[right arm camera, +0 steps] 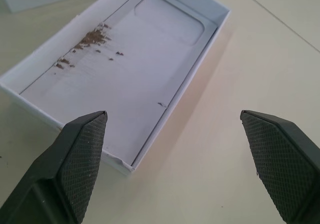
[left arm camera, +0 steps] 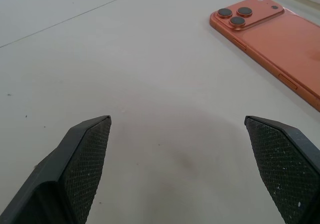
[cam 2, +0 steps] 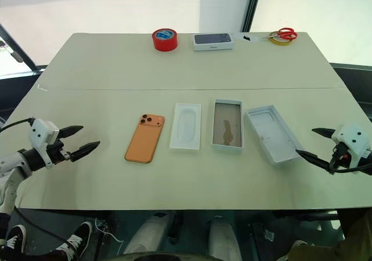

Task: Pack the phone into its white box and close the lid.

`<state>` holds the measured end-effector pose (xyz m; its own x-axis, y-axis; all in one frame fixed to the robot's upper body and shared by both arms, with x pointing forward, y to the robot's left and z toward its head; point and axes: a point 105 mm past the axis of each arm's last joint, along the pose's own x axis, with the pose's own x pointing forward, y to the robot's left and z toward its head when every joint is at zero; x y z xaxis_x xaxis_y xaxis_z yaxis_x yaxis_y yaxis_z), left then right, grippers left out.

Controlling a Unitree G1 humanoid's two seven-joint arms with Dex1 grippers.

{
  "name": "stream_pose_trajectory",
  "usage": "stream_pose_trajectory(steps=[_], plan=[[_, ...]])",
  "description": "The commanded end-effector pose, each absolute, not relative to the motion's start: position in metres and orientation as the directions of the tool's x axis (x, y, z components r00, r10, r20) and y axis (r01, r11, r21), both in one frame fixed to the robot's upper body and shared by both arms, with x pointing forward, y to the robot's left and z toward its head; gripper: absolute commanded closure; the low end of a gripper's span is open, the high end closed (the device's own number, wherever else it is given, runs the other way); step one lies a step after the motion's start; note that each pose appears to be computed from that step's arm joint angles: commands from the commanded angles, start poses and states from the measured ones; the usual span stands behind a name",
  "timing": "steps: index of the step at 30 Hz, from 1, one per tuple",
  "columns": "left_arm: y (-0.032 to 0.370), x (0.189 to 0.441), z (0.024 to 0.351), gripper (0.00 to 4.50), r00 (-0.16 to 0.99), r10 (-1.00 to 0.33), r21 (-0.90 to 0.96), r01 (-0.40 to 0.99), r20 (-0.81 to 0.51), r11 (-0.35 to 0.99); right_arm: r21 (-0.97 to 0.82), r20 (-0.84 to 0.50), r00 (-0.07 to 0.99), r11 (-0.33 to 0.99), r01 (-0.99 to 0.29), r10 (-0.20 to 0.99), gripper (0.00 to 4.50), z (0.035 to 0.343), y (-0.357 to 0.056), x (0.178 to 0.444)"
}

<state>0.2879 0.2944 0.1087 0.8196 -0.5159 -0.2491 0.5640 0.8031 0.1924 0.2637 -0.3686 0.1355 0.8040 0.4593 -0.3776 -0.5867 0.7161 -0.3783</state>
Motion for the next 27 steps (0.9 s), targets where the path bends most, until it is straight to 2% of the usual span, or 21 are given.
stream_pose_trajectory(steps=[1, 7, 12, 19, 27], plan=[[0.299, 0.289, 0.127, 0.0, 0.839, -0.504, 0.26, 0.543, -0.205, 0.799, -0.424, -0.346, 0.829, 0.715, -0.556, 0.44, 0.05, 0.155, -0.376, 0.264], [0.296, 0.29, 0.127, 0.0, 0.827, -0.522, 0.257, 0.562, -0.21, 0.786, -0.384, -0.339, 0.811, 0.717, -0.582, 0.477, 0.05, 0.156, -0.372, 0.262], [0.293, 0.292, 0.136, 0.0, 0.823, -0.547, 0.24, 0.569, -0.155, 0.787, -0.339, -0.347, 0.776, 0.701, -0.628, 0.527, 0.05, 0.154, -0.363, 0.258], [0.287, 0.296, 0.132, 0.0, 0.815, -0.552, 0.233, 0.579, -0.177, 0.781, -0.359, -0.352, 0.772, 0.685, -0.633, 0.529, 0.05, 0.153, -0.357, 0.26], [0.275, 0.311, 0.14, 0.0, 0.841, -0.522, 0.281, 0.54, -0.142, 0.793, -0.405, -0.34, 0.76, 0.643, -0.649, 0.553, 0.05, 0.158, -0.339, 0.268]])
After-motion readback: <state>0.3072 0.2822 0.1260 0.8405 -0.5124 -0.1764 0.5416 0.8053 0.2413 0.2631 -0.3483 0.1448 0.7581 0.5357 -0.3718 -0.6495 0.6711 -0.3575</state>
